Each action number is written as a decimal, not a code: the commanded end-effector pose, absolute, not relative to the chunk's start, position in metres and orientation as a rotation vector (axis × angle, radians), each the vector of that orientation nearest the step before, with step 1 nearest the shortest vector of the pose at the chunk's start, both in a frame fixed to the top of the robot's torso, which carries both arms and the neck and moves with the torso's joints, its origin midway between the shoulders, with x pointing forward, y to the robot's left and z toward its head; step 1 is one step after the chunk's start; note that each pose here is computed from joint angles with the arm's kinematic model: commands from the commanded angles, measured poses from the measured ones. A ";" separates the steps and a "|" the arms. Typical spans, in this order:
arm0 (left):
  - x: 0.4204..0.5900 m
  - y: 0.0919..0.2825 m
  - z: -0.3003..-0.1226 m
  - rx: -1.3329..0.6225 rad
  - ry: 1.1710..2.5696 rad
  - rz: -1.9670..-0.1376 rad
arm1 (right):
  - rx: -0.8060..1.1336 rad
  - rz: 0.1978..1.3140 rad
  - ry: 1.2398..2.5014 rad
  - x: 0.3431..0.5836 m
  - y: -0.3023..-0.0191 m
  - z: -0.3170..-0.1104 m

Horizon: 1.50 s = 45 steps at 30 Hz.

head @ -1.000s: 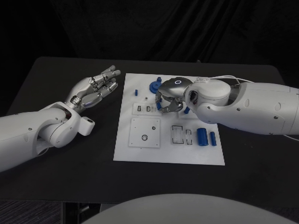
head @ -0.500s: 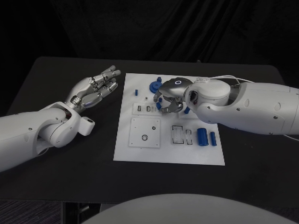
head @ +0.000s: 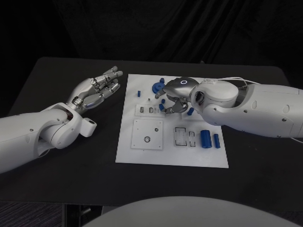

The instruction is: Assemble the parts on the task board

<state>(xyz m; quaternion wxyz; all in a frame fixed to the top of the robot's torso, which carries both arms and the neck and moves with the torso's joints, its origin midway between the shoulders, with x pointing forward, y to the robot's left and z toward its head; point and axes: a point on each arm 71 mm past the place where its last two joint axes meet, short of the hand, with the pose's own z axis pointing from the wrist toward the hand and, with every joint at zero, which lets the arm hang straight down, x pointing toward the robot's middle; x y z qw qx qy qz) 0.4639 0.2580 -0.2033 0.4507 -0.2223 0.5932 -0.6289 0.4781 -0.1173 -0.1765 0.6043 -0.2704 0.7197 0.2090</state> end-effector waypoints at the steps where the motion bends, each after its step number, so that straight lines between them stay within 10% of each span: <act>1: 0.461 0.257 -0.197 -0.496 1.397 -1.613 | -0.588 0.560 1.545 0.474 -0.117 -0.167; 17: 0.466 0.261 -0.197 -0.484 1.435 -1.471 | -0.360 0.676 1.338 0.461 -0.185 -0.117; 45: 0.521 0.214 -0.176 0.053 1.506 -1.236 | -0.239 0.585 1.382 0.484 -0.240 -0.130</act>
